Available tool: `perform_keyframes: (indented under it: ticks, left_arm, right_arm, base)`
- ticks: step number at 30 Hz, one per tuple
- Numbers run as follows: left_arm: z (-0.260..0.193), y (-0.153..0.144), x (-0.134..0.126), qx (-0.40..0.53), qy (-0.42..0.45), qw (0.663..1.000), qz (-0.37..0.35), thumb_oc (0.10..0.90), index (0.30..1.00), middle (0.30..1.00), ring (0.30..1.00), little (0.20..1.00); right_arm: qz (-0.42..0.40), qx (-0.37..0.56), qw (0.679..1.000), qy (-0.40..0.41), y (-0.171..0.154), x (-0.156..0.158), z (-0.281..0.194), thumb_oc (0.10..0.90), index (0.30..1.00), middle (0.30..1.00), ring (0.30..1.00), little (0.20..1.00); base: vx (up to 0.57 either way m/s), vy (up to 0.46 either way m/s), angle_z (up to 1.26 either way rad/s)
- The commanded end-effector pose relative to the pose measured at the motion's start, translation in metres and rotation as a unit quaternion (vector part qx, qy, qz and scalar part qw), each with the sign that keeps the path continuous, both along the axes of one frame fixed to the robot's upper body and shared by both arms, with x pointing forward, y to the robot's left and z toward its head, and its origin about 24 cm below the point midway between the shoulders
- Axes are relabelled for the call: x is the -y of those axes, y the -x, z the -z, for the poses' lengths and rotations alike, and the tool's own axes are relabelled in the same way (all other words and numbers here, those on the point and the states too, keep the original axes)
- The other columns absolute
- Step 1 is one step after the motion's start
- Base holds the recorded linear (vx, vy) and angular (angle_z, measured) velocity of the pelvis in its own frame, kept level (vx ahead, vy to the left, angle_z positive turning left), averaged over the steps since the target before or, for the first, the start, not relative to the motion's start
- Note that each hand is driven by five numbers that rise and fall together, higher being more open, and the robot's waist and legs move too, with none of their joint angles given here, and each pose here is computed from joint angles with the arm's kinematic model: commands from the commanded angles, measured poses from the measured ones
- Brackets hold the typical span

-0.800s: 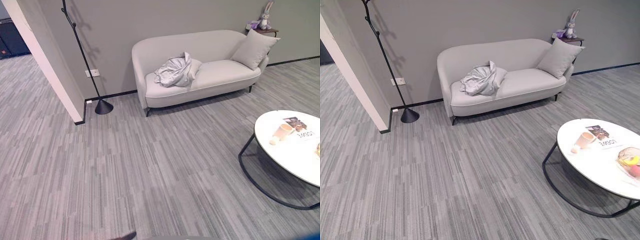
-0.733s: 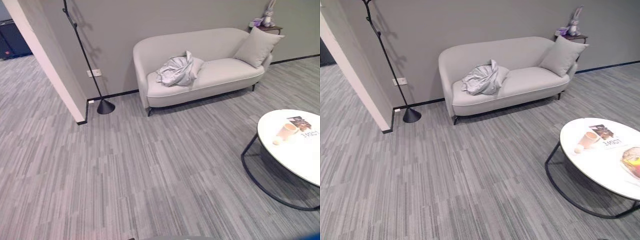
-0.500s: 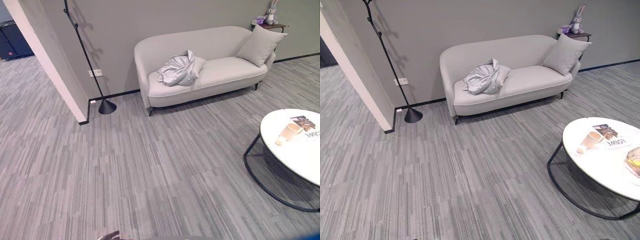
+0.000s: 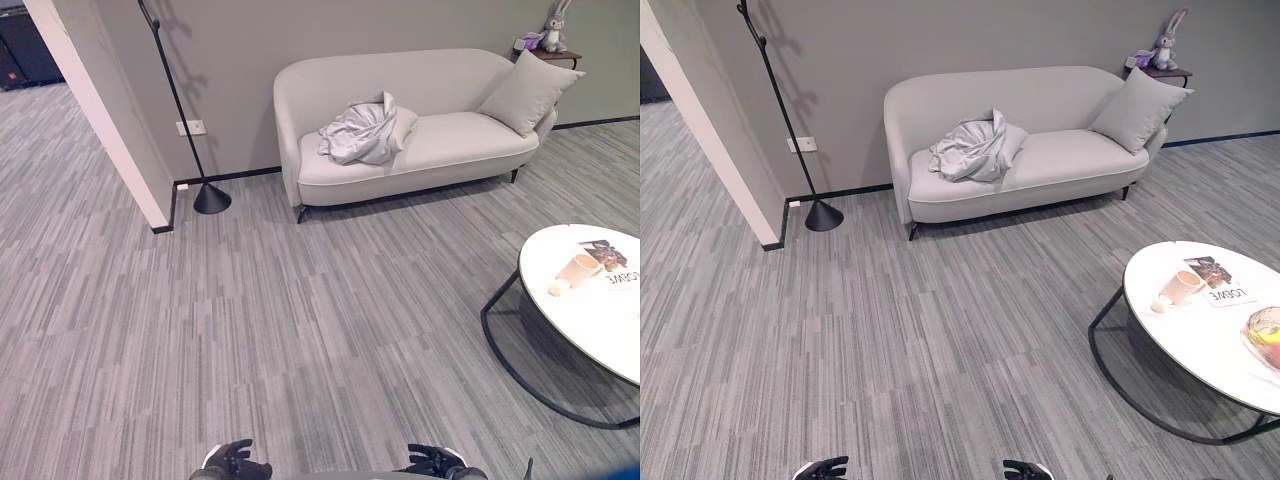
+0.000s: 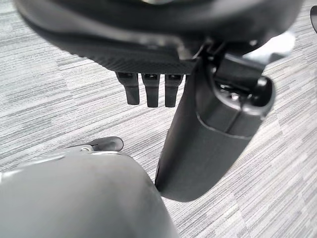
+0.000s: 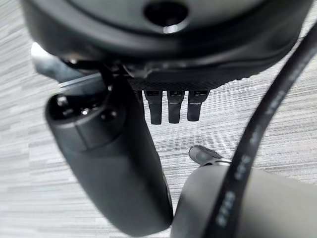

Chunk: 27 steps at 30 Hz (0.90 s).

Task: Hang the clothes on the sofa on the clothes rack.

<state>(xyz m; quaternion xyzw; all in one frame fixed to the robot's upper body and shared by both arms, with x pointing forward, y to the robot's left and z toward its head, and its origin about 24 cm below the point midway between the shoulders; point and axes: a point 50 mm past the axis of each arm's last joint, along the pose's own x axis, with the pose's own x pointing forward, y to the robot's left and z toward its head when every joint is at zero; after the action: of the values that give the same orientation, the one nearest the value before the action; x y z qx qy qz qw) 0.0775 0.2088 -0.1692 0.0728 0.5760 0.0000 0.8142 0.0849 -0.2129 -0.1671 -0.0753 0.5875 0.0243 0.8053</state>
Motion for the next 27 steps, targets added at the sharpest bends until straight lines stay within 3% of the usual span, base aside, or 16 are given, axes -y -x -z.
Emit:
perform_keyframes:
  ticks: [1,6,18,27]
  left_arm:
    - [0.005,0.015,0.009,-0.047,0.003,0.999,0.025,0.800,0.900,0.900,0.900,0.900]
    - [0.005,0.017,0.008,-0.055,-0.008,0.997,0.060,0.800,0.900,0.900,0.900,0.900]
    - [0.003,-0.004,0.018,-0.024,-0.026,0.986,0.162,0.800,0.900,0.900,0.900,0.900]
    - [-0.001,-0.022,0.019,0.001,-0.028,0.986,0.162,0.800,0.900,0.900,0.900,0.900]
  right_arm:
    - [-0.004,-0.059,0.998,-0.030,0.023,-0.026,0.009,0.800,0.900,0.900,0.900,0.900]
    - [-0.018,-0.074,0.997,-0.028,0.030,-0.026,0.010,0.800,0.900,0.900,0.900,0.900]
    - [-0.085,-0.047,0.995,-0.009,0.014,-0.026,0.008,0.800,0.900,0.900,0.900,0.900]
    - [-0.064,-0.025,0.998,0.000,-0.005,-0.018,0.003,0.800,0.900,0.900,0.900,0.900]
  base:
    - [0.03,0.014,0.01]
    - [0.00,0.000,0.00]
    - [0.01,0.042,0.00]
    - [0.00,0.113,0.04]
